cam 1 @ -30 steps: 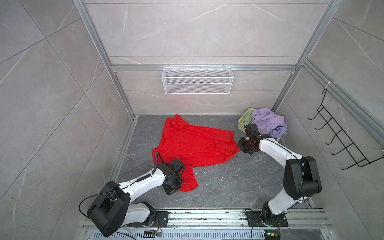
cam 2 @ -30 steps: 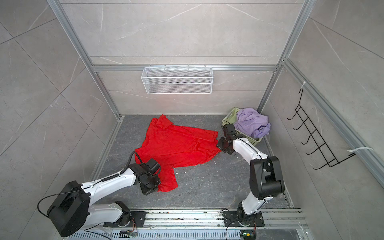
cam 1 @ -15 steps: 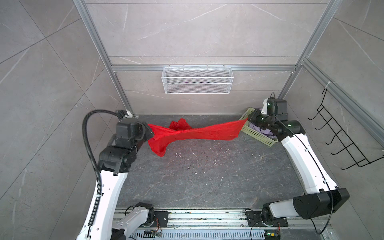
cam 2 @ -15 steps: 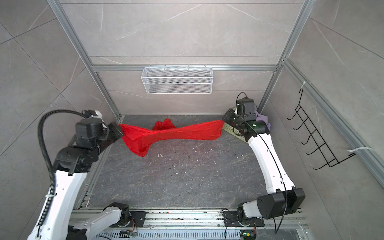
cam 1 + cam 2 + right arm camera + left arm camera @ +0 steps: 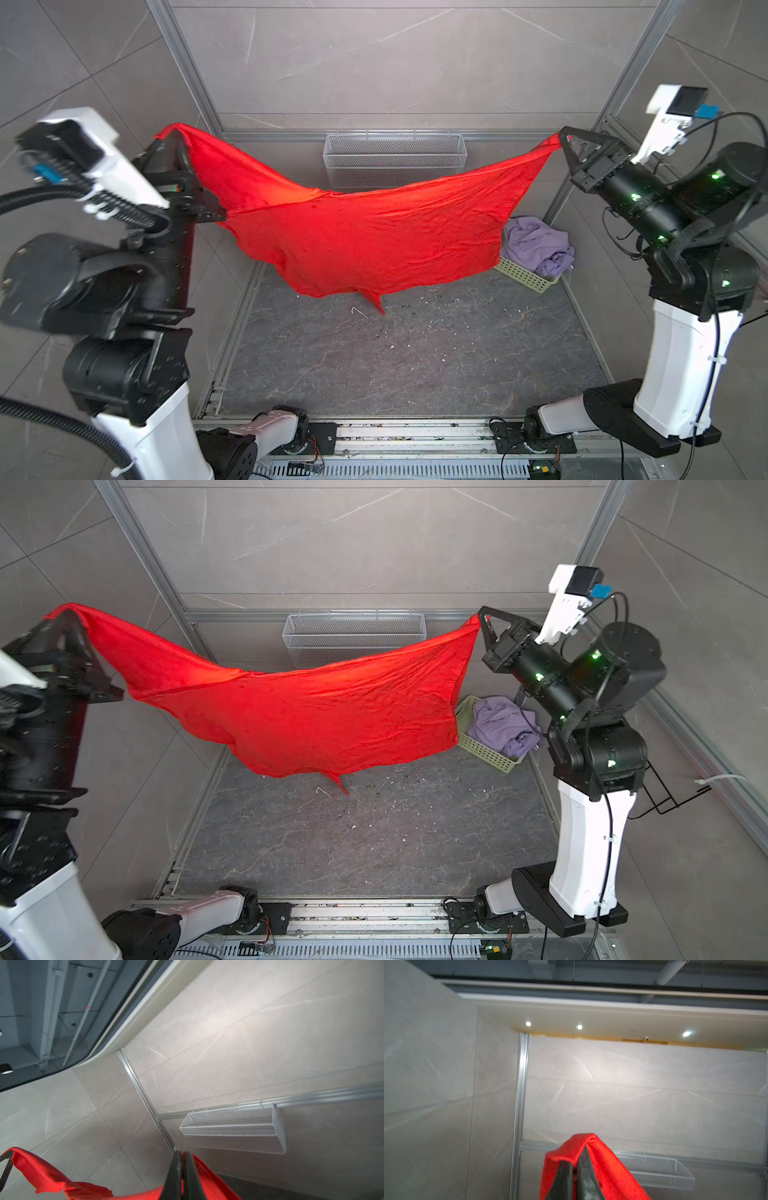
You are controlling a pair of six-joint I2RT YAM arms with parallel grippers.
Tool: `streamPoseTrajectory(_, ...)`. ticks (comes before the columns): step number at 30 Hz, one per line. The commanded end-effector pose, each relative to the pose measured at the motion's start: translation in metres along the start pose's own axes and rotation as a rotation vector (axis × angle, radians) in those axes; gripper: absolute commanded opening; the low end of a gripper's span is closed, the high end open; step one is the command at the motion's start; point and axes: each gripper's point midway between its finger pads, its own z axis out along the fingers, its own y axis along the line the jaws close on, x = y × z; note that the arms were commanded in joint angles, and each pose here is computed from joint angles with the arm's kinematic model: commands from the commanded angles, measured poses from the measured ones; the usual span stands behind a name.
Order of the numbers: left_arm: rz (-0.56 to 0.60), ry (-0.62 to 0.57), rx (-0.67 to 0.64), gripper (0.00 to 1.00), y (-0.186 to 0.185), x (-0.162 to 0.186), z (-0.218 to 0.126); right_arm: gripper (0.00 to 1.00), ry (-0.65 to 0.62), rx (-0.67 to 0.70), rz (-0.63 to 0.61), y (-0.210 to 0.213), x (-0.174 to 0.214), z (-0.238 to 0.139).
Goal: Fold and stack the t-shirts
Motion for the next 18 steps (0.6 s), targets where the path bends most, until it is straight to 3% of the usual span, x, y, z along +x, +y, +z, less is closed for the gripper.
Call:
streamPoseTrajectory(1, 0.111, -0.196, 0.007, 0.00, 0.000, -0.054, -0.011, 0.00, -0.036, -0.026, -0.040, 0.004, -0.008, 0.004)
streamPoseTrajectory(5, 0.126, -0.134, -0.026, 0.00, -0.001, -0.023, 0.019, 0.00, -0.019, 0.010, 0.001, -0.017, 0.006, 0.022)
streamPoseTrajectory(9, 0.140, 0.041, -0.067, 0.00, -0.008, 0.054, 0.071, 0.00, 0.040, 0.033, 0.079, -0.047, 0.036, 0.060)
streamPoseTrajectory(14, 0.017, 0.263, -0.058, 0.00, -0.017, 0.156, 0.114, 0.00, 0.100, 0.004, 0.252, -0.081, 0.077, 0.115)
streamPoseTrajectory(18, -0.067, 0.324, -0.122, 0.00, 0.018, 0.190, 0.140, 0.00, 0.107, -0.013, 0.298, -0.095, 0.093, 0.150)
